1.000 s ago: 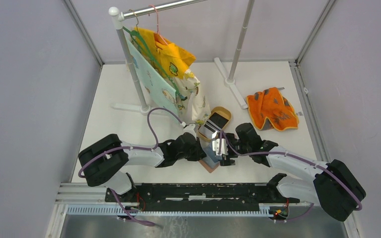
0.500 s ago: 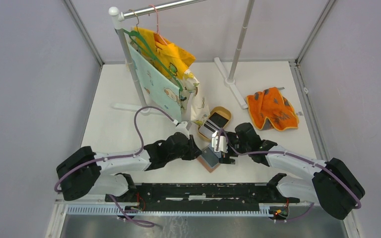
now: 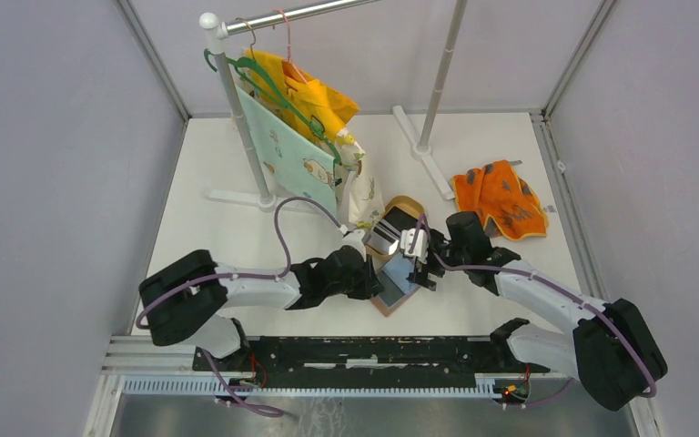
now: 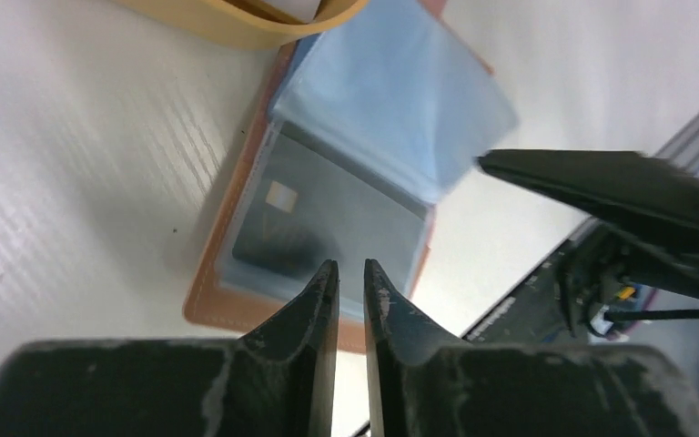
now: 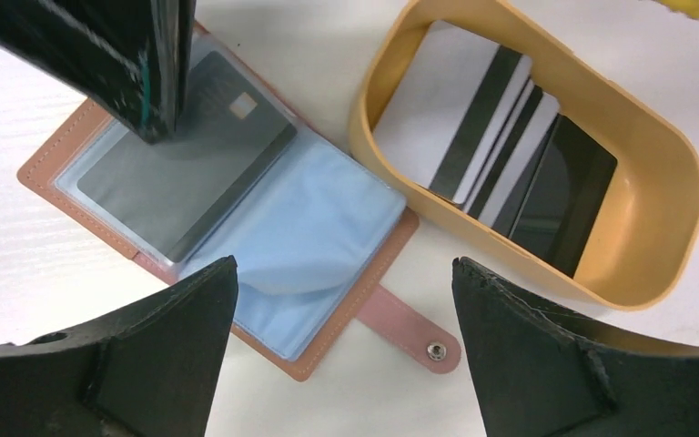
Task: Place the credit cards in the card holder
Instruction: Turn over the card slot in the card holder, then pick up the credit card from the storage box.
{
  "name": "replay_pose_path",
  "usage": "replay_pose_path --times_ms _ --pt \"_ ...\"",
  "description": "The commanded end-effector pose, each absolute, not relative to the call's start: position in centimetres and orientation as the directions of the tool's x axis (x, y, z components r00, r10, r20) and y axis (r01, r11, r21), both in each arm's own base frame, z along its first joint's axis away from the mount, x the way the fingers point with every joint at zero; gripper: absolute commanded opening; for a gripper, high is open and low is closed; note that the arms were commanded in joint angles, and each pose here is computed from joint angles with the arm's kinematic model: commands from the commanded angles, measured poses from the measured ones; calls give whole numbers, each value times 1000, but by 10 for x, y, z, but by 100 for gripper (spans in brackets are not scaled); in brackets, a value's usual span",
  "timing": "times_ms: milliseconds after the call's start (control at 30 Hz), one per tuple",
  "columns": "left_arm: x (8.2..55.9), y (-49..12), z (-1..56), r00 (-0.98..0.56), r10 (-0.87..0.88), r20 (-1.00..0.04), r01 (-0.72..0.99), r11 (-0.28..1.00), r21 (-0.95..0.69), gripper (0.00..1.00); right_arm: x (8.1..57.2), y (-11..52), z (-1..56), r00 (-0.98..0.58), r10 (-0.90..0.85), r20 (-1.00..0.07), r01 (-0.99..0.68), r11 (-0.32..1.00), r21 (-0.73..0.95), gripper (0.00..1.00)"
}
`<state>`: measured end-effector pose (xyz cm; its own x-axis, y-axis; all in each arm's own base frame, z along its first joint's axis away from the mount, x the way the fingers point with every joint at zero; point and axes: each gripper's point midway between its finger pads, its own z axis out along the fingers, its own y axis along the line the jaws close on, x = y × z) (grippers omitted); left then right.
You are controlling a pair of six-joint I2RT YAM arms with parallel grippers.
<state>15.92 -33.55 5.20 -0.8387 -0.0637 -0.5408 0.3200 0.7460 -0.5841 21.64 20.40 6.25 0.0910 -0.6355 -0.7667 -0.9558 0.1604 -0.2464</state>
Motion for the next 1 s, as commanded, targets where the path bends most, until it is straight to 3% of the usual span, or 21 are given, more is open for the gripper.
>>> replay_pose_path --times_ms 0,133,300,400,633,867,967 --pt "170 -367 55 -805 -19 -594 409 707 -577 22 218 215 99 66 -500 -864 -971 169 -172 93" --pt "175 -373 35 -811 -6 -584 400 724 -562 22 221 211 99 -97 -431 -897 -979 206 6 91" --pt "174 -364 26 -807 -35 -589 378 736 -561 22 235 201 90 -252 -398 -882 -952 265 152 78" --pt "178 -347 36 -775 -73 -627 372 751 -546 22 247 203 97 -235 -403 -885 -955 264 134 73" --pt "195 -310 74 -649 -137 -749 373 800 -469 25 282 231 127 -231 -360 -904 -960 235 152 72" --pt "209 -282 105 -533 -233 -813 342 820 -459 36 315 260 119 -332 -380 -863 -937 240 255 68" --pt "210 -272 110 -500 -274 -821 330 817 -474 48 315 263 108 -380 -394 -837 -921 249 300 65"
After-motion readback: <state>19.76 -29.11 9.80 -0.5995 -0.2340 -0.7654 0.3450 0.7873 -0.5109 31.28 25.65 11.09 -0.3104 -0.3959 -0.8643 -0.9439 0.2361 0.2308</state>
